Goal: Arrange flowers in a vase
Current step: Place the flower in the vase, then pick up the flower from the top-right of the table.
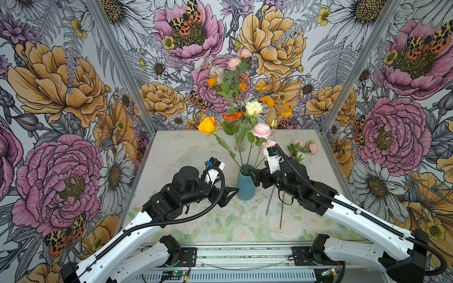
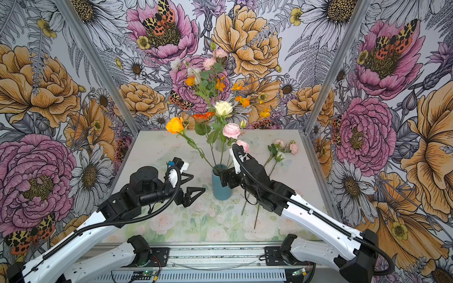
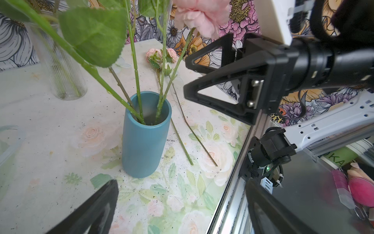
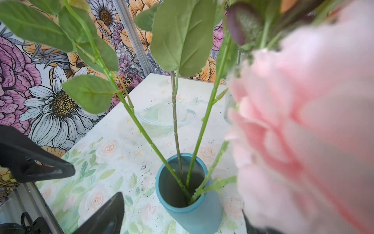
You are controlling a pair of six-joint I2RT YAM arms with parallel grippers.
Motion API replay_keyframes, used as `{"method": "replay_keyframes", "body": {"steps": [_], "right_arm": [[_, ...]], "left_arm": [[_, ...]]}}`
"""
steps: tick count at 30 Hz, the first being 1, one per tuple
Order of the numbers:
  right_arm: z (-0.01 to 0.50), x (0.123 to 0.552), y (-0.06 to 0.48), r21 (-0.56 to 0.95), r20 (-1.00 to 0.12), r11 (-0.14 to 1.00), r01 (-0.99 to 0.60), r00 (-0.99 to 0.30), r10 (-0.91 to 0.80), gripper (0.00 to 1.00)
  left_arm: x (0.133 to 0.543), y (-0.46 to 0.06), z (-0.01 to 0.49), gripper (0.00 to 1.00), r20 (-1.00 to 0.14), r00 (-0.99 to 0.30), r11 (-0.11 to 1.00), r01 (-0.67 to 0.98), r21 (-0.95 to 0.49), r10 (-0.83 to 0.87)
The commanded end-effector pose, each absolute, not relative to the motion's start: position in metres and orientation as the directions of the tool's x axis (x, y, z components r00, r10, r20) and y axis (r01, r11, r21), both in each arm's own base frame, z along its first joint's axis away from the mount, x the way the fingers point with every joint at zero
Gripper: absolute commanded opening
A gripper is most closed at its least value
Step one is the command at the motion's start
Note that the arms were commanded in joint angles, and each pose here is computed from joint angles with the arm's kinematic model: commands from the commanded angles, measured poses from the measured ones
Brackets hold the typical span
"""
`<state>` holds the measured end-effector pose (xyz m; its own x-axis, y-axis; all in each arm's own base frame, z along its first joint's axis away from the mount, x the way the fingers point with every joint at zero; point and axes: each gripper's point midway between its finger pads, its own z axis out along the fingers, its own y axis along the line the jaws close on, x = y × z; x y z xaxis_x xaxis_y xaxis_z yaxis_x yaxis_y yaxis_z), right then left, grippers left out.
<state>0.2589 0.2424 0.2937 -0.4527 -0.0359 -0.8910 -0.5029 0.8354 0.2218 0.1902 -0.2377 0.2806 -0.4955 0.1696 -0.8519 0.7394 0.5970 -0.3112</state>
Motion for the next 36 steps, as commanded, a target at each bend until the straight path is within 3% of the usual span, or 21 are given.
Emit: {"method": "replay_keyframes", "body": {"steps": [1,5,7,11,15,24,33,36], "right_arm": [[0.266,0.243,0.217,0.218,-0.835,0.878,-0.427,-0.547,-0.058,0.92],[0.228,0.224,0.184,0.243,-0.753,0.921,-0.304,-0.658,-0.019,0.91],[0.208,0.223,0.157,0.289,-0.712,0.946,-0.148,-0.693,0.109,0.88],[0.171,0.245,0.109,0.364,-0.591,0.917,0.165,-0.719,0.365,0.75],[0.136,0.285,0.066,0.274,-0.498,0.897,0.347,-0.746,0.441,0.71],[0.077,0.371,0.025,0.282,-0.453,0.860,0.425,-0.731,0.510,0.55],[0.057,0.423,0.015,0.271,-0.477,0.865,0.422,-0.722,0.501,0.51],[0.047,0.428,0.011,0.249,-0.457,0.862,0.442,-0.731,0.507,0.39]], "left_arm": [[0.192,-0.243,0.300,0.99,-0.879,-0.448,0.568,0.772,-0.286,0.165],[0.188,-0.252,0.302,0.99,-0.890,-0.409,0.543,0.803,-0.247,0.200],[0.181,-0.261,0.302,0.99,-0.900,-0.367,0.510,0.834,-0.208,0.234],[0.159,-0.288,0.299,0.99,-0.915,-0.233,0.395,0.914,-0.091,0.329],[0.146,-0.311,0.287,0.99,-0.899,-0.162,0.301,0.953,-0.036,0.407],[0.147,-0.327,0.263,0.99,-0.862,-0.194,0.274,0.959,-0.067,0.468],[0.156,-0.326,0.264,0.99,-0.862,-0.199,0.296,0.953,-0.059,0.466],[0.159,-0.327,0.267,0.99,-0.862,-0.196,0.301,0.952,-0.053,0.468]]}}
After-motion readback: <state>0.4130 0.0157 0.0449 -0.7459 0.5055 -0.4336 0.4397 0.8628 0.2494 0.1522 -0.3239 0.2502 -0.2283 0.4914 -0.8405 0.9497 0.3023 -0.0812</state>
